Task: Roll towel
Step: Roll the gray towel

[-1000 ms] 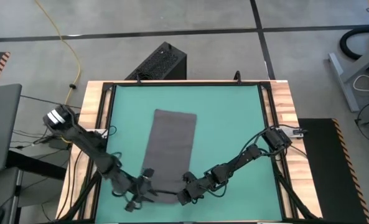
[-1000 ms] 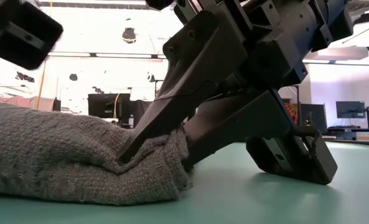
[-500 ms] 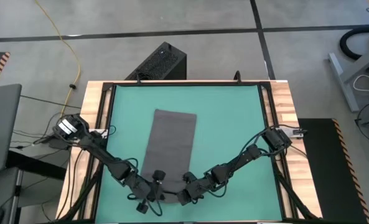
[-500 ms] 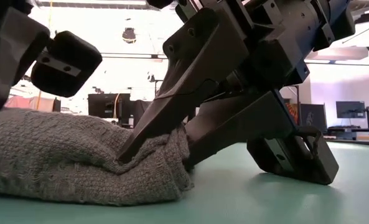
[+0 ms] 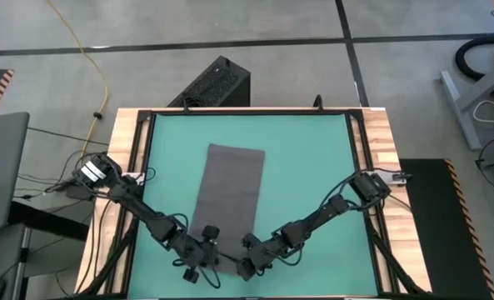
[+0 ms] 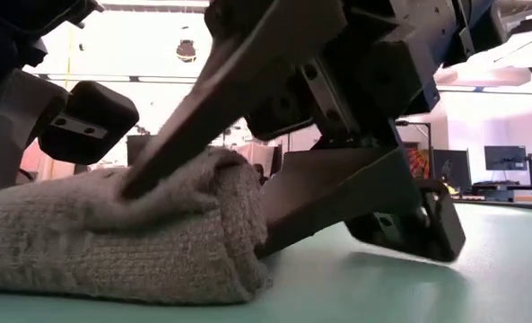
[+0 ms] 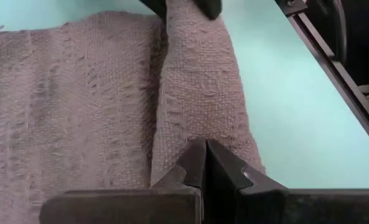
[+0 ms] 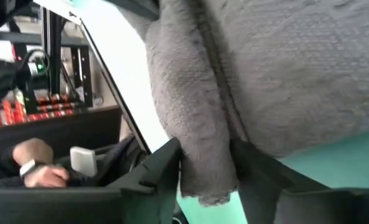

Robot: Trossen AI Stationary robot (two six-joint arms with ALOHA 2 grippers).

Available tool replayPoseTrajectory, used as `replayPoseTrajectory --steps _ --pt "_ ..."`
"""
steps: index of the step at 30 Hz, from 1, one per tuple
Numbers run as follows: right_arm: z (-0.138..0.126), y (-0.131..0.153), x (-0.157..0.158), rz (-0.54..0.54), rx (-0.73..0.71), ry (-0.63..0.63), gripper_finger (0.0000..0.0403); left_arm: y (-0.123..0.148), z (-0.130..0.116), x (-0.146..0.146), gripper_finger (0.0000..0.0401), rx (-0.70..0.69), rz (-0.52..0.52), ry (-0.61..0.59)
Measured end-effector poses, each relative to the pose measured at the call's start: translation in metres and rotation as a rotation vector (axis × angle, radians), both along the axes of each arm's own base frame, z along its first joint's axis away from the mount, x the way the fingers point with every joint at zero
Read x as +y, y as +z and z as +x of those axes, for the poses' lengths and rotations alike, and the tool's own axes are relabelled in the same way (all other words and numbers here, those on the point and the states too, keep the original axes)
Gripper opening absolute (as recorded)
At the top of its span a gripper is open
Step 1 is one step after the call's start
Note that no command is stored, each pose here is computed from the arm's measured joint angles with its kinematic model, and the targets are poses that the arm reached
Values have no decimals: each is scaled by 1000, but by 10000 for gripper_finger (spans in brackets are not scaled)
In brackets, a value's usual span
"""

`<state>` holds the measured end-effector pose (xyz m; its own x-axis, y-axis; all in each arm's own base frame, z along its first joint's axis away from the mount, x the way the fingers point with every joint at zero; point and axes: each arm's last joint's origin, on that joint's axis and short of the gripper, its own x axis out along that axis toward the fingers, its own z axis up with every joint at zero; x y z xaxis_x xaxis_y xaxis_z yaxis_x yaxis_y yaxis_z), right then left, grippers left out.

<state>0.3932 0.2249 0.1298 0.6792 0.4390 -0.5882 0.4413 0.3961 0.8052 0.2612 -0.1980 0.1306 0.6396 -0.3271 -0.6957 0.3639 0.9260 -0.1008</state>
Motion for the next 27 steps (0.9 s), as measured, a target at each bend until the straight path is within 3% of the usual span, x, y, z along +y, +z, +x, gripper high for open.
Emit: replayPoseTrajectory --steps 7,13,16,20,23,27 --pt "-13 23 -3 -71 58 44 223 -2 3 8 0 47 -12 7" --pt "-30 40 2 -216 38 131 229 -3 10 19 0 89 -55 -11" --pt "-34 45 11 -362 -82 193 227 -3 17 30 0 110 -87 -20" --pt "-40 49 27 -679 -305 358 226 -3 23 43 0 149 -144 -44" --pt "-45 49 32 -877 -363 391 226 -4 26 51 0 188 -180 -56" --pt "-43 52 33 -1047 -424 409 226 -6 27 59 0 238 -203 -39"
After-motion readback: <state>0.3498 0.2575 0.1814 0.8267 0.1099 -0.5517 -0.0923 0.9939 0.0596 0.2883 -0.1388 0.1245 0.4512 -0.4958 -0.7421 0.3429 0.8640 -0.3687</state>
